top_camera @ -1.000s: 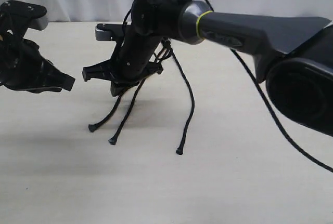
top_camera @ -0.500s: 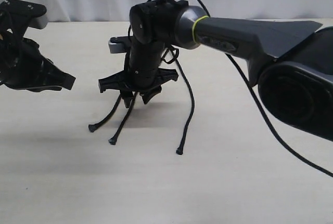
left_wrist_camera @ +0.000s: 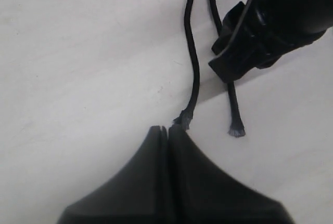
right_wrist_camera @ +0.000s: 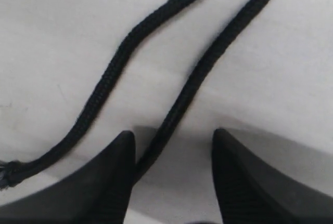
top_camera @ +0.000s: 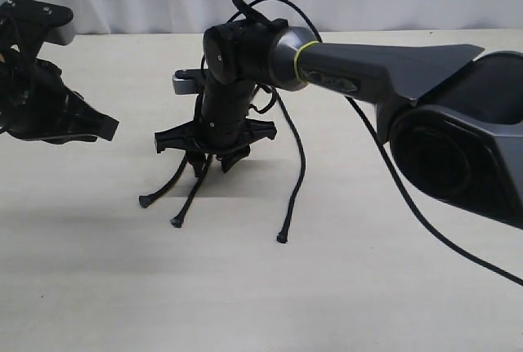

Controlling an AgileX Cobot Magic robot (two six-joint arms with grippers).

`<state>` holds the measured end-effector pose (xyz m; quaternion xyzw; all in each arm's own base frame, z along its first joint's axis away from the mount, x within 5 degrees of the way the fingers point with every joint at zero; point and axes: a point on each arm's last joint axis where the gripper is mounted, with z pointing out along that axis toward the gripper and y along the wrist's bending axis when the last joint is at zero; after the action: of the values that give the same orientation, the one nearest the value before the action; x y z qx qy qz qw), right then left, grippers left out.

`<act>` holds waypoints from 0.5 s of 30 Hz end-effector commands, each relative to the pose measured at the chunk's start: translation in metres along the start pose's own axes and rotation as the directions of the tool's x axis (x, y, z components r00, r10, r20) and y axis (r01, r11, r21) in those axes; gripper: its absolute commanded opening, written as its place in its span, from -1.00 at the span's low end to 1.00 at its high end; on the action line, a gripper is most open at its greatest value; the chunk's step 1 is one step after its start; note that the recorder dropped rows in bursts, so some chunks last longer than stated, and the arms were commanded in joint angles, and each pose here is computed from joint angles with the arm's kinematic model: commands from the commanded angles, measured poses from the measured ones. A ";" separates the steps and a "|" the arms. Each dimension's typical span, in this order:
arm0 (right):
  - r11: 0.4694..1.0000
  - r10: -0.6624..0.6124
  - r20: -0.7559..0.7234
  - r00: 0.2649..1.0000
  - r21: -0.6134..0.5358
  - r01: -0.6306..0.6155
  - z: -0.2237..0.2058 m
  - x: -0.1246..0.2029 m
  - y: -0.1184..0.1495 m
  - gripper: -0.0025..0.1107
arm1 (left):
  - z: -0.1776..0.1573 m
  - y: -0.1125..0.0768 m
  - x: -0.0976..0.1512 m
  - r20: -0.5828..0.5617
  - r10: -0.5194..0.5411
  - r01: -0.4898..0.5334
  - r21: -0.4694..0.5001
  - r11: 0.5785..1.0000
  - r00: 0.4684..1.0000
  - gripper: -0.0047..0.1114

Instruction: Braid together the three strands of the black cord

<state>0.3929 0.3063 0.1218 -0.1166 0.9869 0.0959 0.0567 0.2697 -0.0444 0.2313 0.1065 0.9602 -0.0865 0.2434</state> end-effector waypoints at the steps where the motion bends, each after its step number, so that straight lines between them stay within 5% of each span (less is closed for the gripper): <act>1: 1.000 -0.001 -0.021 1.000 0.020 0.001 0.009 0.002 -0.003 -0.25 | -0.001 -0.002 -0.004 0.022 0.002 -0.002 0.002 1.000 1.000 -0.92; 7: 0.986 -0.057 -0.071 0.996 0.150 0.067 0.014 0.005 -0.016 -0.88 | -0.001 -0.001 -0.004 0.030 0.000 0.000 0.000 1.000 1.000 -0.92; 15: 0.972 -0.106 0.003 0.994 0.212 0.103 -0.019 -0.003 -0.020 -0.88 | -0.001 -0.001 -0.004 0.031 -0.002 0.002 0.002 1.000 1.000 -0.92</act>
<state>0.3953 0.2908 0.1209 -0.1542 0.9863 0.0064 0.0582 0.2702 -0.0443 0.2315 0.1060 0.9595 -0.0859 0.2463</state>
